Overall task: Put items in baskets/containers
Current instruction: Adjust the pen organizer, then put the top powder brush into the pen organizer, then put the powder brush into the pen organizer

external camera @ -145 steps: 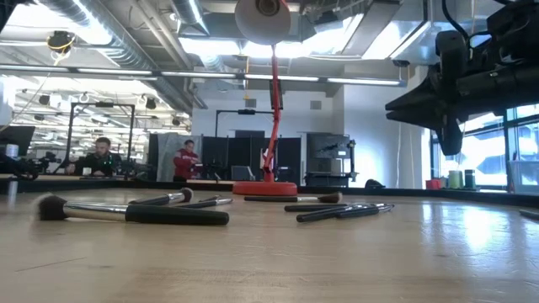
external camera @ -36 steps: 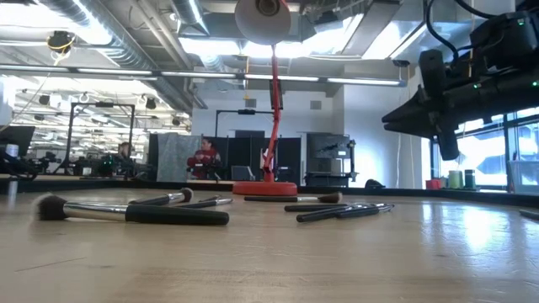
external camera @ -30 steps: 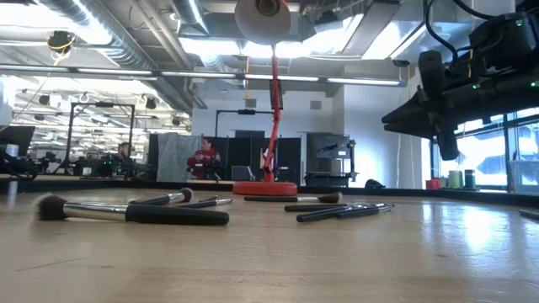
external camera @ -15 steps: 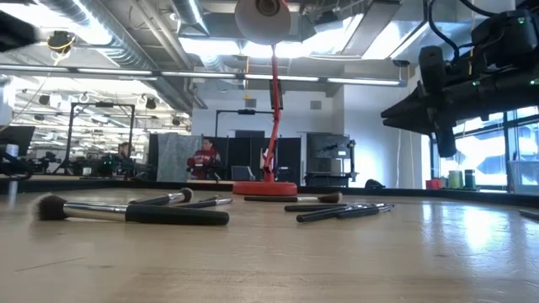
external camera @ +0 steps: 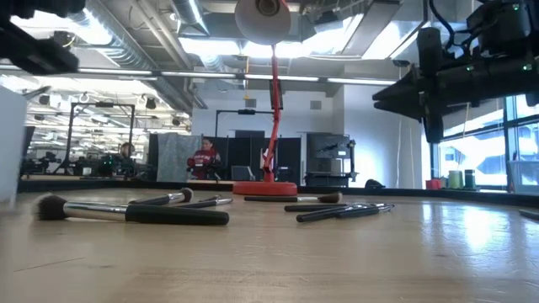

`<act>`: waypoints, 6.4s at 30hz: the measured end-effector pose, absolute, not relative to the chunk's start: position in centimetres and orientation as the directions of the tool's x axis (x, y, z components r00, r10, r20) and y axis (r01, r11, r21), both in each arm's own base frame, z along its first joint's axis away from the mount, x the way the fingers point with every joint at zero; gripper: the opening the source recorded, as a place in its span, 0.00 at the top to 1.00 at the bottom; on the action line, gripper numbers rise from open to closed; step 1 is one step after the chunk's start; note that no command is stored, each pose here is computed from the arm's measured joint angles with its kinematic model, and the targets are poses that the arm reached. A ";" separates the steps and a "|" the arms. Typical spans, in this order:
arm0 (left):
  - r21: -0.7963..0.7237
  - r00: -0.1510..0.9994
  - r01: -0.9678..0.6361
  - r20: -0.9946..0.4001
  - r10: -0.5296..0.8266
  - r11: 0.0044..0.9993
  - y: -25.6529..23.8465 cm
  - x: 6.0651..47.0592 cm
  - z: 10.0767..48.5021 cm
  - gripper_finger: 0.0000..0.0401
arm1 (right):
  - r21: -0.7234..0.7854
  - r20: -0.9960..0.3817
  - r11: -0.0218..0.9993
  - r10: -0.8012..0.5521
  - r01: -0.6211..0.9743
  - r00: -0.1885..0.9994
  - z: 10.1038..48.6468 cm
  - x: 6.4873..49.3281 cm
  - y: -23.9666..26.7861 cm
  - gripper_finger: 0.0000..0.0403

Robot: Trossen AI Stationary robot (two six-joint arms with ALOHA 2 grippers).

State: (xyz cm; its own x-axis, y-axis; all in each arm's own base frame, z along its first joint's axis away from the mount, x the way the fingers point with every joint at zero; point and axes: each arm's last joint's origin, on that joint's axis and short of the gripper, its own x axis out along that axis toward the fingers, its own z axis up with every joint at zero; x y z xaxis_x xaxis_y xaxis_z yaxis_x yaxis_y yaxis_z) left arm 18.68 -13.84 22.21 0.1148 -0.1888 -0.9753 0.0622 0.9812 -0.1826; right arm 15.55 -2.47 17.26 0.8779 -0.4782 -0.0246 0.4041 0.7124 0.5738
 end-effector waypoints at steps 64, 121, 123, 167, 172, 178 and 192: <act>0.153 0.093 -0.906 -0.838 0.538 0.394 -3.6 29.2 22.2 0.97 | 0.615 -0.014 0.631 -0.591 0.473 0.807 17.7 15.0 -6.1 0.82; 0.257 0.549 -0.567 -0.590 0.592 0.782 -21.8 19.4 26.7 0.64 | 0.626 0.001 0.656 -0.540 0.421 0.841 17.9 15.1 -6.0 0.82; 0.262 0.501 -0.542 -0.662 0.558 0.798 -21.2 21.1 27.9 0.63 | 0.627 0.004 0.654 -0.545 0.423 0.838 17.9 15.1 -6.0 0.82; 0.049 -0.142 0.003 -0.989 0.049 0.999 -16.5 33.2 15.3 0.75 | 0.571 0.062 0.705 -0.547 0.420 0.835 18.5 15.0 -6.0 0.82; 0.067 -0.182 0.028 -0.981 0.070 0.997 -16.5 32.9 14.8 0.76 | 0.572 0.066 0.706 -0.547 0.418 0.834 18.5 15.0 -6.0 0.82; 0.106 -0.210 0.103 -0.970 0.126 0.989 -16.6 32.7 14.1 0.84 | 0.572 0.069 0.707 -0.547 0.416 0.834 18.6 15.0 -6.0 0.82; 0.481 0.022 0.530 -0.831 0.555 0.699 -18.8 32.6 19.2 0.97 | 0.553 0.083 0.718 -0.552 0.422 0.830 18.7 15.0 -6.1 0.82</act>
